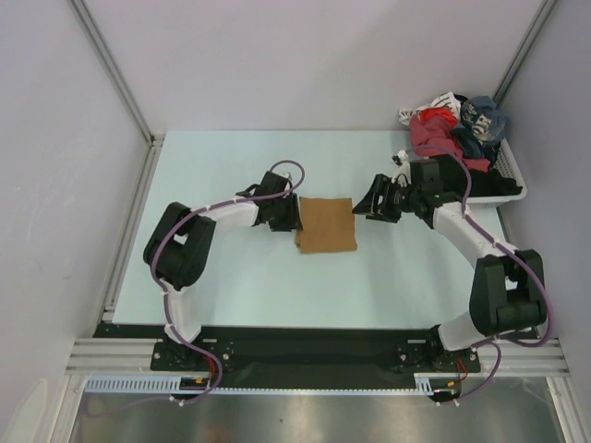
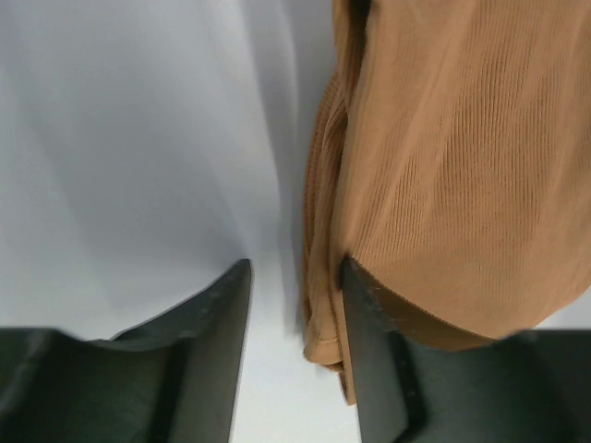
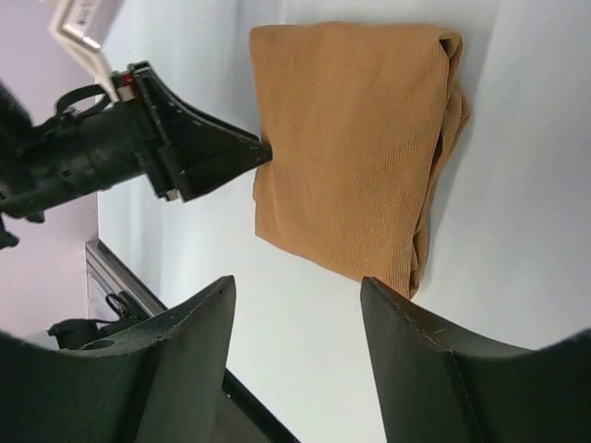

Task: Fold and stack the tank tops
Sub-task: Fold the tank top, then neatly place the folded tank top to the corner

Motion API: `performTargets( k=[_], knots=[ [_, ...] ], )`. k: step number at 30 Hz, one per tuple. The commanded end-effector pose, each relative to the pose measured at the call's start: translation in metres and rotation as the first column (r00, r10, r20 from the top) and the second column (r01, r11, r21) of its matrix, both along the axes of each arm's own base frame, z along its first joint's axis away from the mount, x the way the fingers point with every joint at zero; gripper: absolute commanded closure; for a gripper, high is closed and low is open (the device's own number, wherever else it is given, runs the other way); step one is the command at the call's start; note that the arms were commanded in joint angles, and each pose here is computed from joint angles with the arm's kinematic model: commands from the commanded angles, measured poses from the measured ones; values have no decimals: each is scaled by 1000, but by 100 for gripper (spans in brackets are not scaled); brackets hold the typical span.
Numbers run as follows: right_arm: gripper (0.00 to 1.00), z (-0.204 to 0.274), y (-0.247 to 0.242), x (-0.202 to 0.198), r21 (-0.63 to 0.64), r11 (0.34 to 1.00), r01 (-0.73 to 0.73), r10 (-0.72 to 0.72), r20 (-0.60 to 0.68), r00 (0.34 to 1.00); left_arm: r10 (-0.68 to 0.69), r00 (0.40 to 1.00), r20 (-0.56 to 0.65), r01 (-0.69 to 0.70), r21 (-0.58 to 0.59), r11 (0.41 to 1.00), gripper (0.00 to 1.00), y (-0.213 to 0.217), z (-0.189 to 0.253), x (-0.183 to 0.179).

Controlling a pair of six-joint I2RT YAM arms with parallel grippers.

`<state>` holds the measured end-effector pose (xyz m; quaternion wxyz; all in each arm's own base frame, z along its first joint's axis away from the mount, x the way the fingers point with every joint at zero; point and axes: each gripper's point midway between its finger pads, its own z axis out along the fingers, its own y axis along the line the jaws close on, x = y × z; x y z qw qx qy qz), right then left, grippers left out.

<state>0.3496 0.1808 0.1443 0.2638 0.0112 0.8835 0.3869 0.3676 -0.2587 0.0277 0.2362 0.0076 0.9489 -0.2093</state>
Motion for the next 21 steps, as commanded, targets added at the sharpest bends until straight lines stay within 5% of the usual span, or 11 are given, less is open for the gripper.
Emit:
performTargets(
  k=[1, 11, 14, 21],
  knots=[
    [37, 17, -12, -9, -55, 998, 23, -20, 55, 998, -19, 1000, 15, 19, 7, 1000, 56, -8, 5, 10],
    [37, 12, -17, -29, -59, 998, 31, -28, 47, 998, -48, 999, 18, 49, -34, 998, 46, -26, 8, 8],
    [37, 9, -15, -32, -44, 999, 32, -30, 44, 999, -51, 999, 4, 51, -28, 998, 56, -28, 1, 8],
    [37, 9, -17, -36, -52, 998, 38, -36, 46, 998, -1, 1000, -15, 0, -32, 999, 100, -13, -3, 13]
  ],
)
